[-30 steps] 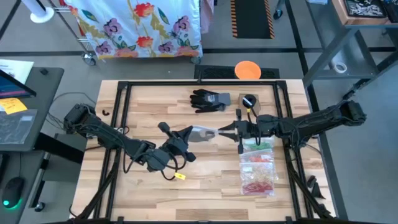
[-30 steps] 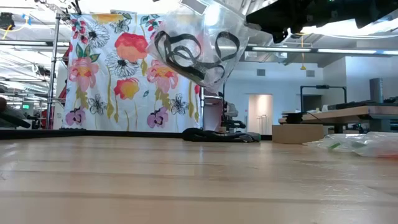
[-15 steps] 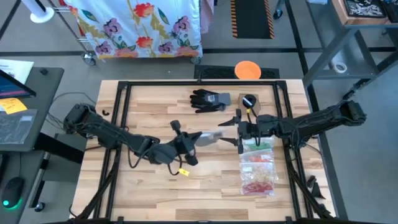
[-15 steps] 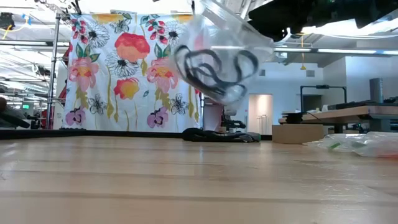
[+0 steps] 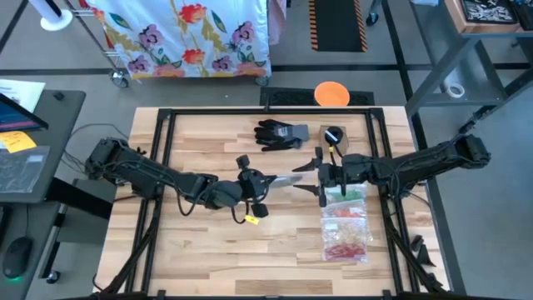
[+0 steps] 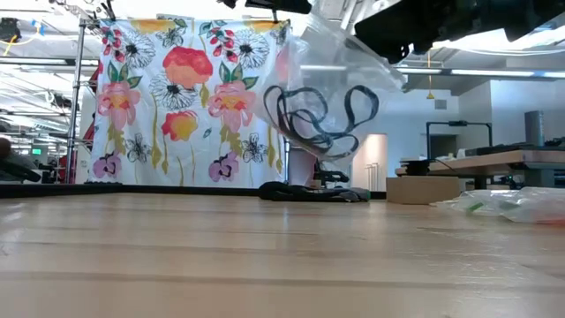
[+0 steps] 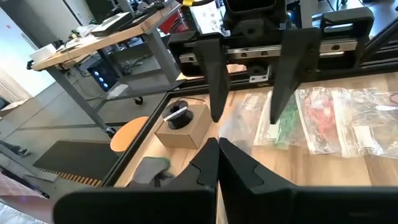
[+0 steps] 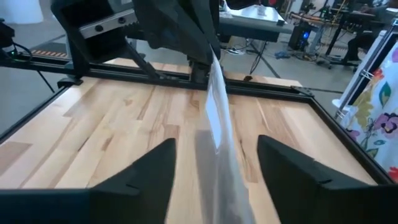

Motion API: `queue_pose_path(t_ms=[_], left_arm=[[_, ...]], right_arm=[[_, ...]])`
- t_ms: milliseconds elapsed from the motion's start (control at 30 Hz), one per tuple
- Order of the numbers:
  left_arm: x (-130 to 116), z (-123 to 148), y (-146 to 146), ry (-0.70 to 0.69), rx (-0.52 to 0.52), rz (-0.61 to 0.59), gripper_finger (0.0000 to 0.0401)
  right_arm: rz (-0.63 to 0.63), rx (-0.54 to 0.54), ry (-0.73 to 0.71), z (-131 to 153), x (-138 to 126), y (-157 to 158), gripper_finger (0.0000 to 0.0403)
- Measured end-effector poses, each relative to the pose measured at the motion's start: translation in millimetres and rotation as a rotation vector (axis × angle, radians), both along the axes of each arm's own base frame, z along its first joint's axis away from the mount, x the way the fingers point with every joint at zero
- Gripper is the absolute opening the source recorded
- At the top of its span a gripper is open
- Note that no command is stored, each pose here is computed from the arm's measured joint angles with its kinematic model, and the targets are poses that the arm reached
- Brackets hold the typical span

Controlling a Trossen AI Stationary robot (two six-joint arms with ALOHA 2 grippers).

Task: Sort rubber bands
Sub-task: Close the transparent zip bag containing the black rubber bands

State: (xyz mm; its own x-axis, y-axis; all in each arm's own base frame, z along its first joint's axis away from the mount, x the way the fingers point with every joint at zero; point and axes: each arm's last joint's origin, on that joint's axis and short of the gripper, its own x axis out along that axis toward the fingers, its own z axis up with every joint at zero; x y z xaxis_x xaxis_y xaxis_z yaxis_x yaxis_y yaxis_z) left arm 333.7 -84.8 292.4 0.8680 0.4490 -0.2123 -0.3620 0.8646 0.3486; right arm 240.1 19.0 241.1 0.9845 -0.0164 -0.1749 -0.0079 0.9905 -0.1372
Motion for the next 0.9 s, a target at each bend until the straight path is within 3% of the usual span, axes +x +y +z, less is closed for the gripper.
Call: queue_pose_path(t_ms=[367, 667, 900], left_arm=[[0.2, 0.6, -0.2, -0.009, -0.005, 0.0, 0.0], [2.7, -1.0, 0.6, 0.022, -0.013, -0.124, 0.0004], [2.0, -7.6, 6.7, 0.071, -0.052, -0.1, 0.0089]], right_arm=[[-0.002, 0.003, 0.007, -0.6, -0.1, -0.5, 0.0015], [-0.035, 0.01, 0.035, 0.5, -1.5, -1.4, 0.0002], [-0.129, 0.075, 0.226, 24.9, -18.6, 5.0, 0.0001]])
